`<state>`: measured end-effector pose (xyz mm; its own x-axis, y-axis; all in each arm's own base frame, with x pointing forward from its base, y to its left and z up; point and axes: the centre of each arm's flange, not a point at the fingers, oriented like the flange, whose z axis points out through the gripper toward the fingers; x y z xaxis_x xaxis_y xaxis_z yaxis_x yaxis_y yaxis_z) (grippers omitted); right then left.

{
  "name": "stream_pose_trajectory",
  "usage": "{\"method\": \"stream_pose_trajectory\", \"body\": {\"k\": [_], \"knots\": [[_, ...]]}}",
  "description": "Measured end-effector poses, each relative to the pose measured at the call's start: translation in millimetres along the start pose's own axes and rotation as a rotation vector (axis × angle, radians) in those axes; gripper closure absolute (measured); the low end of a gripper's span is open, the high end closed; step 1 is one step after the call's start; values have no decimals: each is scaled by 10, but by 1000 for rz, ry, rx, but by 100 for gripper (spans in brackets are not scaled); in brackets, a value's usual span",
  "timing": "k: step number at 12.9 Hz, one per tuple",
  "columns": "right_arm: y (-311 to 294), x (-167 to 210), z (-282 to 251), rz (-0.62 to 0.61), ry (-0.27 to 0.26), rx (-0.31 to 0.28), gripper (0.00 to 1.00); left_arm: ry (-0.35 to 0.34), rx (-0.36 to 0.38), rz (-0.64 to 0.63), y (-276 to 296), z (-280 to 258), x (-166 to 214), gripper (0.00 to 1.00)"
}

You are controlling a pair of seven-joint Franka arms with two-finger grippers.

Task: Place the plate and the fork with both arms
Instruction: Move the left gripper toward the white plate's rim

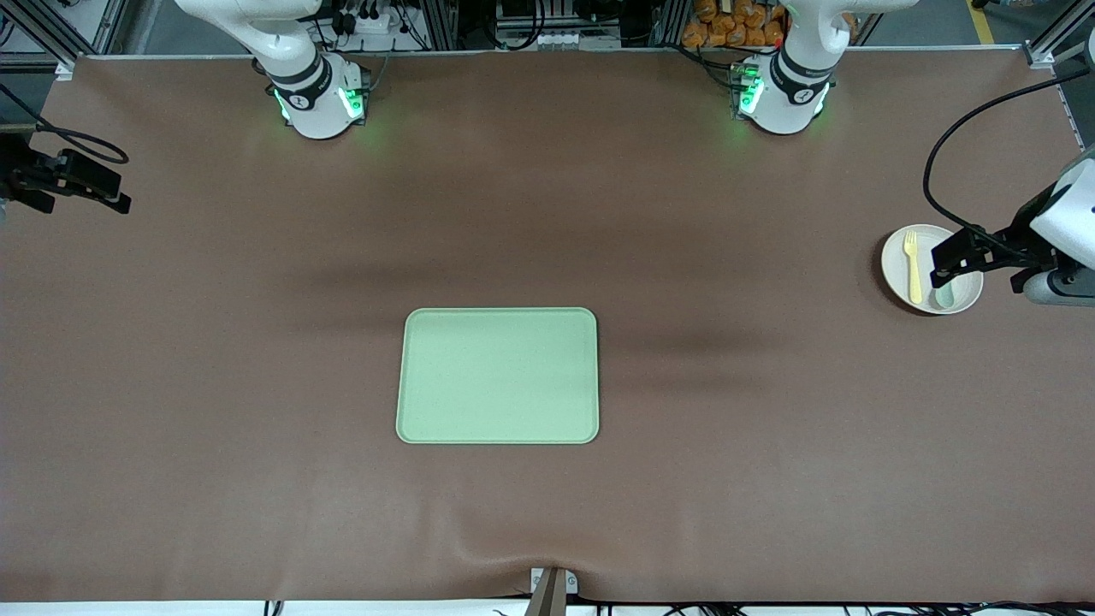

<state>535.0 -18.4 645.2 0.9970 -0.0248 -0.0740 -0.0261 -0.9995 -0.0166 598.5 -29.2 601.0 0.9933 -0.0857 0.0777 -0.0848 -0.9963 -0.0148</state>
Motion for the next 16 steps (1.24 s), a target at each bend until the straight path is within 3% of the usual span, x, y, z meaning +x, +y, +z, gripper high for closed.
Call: {"method": "stream_pose_trajectory", "body": {"k": [10, 13, 16], "knots": [[0, 0, 0, 0, 0, 0, 0, -11, 0, -12, -72, 51, 0, 0], [-1, 1, 18, 0, -4, 0, 0, -55, 0, -31, -191, 309, 55, 0], [-3, 5, 55, 0, -11, 0, 0, -109, -3, -86, -690, 669, 101, 0]]}}
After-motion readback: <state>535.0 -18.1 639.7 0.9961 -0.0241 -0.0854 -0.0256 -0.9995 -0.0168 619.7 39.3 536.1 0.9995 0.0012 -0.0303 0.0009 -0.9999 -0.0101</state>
